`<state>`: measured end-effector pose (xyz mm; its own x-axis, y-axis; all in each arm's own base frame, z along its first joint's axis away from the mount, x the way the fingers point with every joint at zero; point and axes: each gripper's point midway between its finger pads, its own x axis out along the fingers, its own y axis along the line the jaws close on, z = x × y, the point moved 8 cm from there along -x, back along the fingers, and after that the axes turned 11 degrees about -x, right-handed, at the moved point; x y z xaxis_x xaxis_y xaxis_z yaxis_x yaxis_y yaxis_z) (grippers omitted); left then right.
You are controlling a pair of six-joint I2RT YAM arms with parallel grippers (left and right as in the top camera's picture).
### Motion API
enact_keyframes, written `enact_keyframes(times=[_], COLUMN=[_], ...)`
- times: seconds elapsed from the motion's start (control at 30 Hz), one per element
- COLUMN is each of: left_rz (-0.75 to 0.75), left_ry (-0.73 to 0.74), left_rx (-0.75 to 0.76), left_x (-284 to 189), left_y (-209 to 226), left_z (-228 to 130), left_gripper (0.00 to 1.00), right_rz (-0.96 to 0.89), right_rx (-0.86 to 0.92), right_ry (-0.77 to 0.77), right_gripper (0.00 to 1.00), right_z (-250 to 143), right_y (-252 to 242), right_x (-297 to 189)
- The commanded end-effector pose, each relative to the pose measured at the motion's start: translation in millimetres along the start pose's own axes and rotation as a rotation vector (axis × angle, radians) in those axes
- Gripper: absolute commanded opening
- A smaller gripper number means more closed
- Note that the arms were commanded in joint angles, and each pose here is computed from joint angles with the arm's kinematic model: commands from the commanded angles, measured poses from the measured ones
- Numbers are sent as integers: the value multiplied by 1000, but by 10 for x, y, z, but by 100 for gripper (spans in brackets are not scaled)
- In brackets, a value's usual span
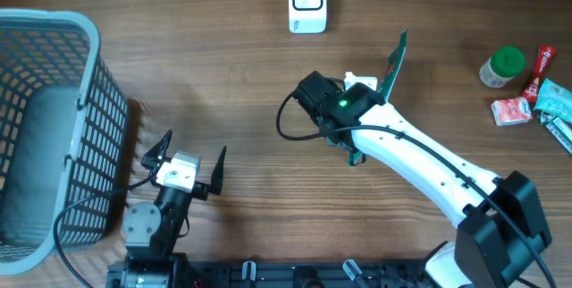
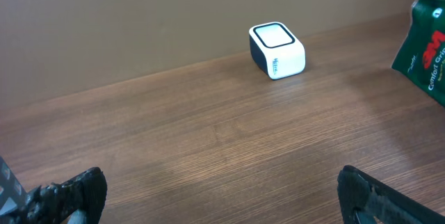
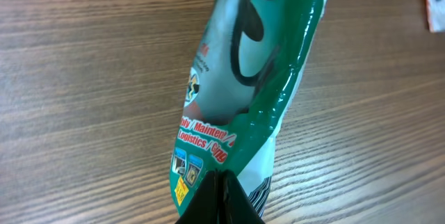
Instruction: Scan the item barcode
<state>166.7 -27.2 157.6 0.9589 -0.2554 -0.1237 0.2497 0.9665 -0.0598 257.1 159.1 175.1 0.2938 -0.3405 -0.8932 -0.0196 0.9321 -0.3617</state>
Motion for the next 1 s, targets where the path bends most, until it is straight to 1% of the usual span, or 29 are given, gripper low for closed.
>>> enact_keyframes(times=[0.0,0.13,0.2,0.27,0.3,0.33,0.37,0.4,0.43,0.47,0.5,0.53,0.57,0.6,0.67,0.73,0.83,0.9,0.97], left_rz=[-16,-16,-16,-16,-16,-16,-16,-16,-16,-16,-16,-16,-16,-16,-16,-16,-16,-16,-16], left_ry=[1,1,1,1,0,1,1,1,0,0,1,1,1,0,1,1,1,1,1], left_rx=[-5,-5,-5,-5,-5,-5,-5,-5,-5,-5,-5,-5,-5,-5,-5,-5,-5,-5,-5], left_x=[-1,-1,-1,-1,-1,-1,-1,-1,-1,-1,-1,-1,-1,-1,-1,-1,-1,-1,-1], left_y=[-17,-17,-17,-17,-17,-17,-17,-17,-17,-17,-17,-17,-17,-17,-17,-17,-17,-17,-17], left_z=[-12,-12,-12,-12,-10,-11,-12,-12,-10,-10,-12,-11,-11,-10,-12,-12,-12,-12,-12], left_gripper=[100,100,100,100,100,100,100,100,100,100,100,100,100,100,100,100,100,100,100], right_rz=[129,402,520,552,556,551,544,535,517,495,486,468,454,446,455,441,411,327,300], right_rx=[-175,-337,-330,-324,-326,-329,-331,-327,-268,-184,-91,58,182,256,348,369,266,269,282], right_ry=[-20,-116,-139,-118,-104,-93,-87,-83,-66,-43,-15,19,40,52,87,105,95,144,187], right_gripper=[4,4,10,10,7,7,7,12,50,72,86,100,100,99,100,100,99,100,99], right_z=[82,235,279,254,233,216,207,206,227,258,302,381,442,468,498,511,553,489,463], right_y=[172,493,616,637,633,625,615,601,547,471,378,217,73,-8,-115,-160,-79,-84,-109], right_x=[-68,-165,-224,-234,-233,-227,-221,-212,-180,-135,-79,22,143,248,477,649,923,1145,1382])
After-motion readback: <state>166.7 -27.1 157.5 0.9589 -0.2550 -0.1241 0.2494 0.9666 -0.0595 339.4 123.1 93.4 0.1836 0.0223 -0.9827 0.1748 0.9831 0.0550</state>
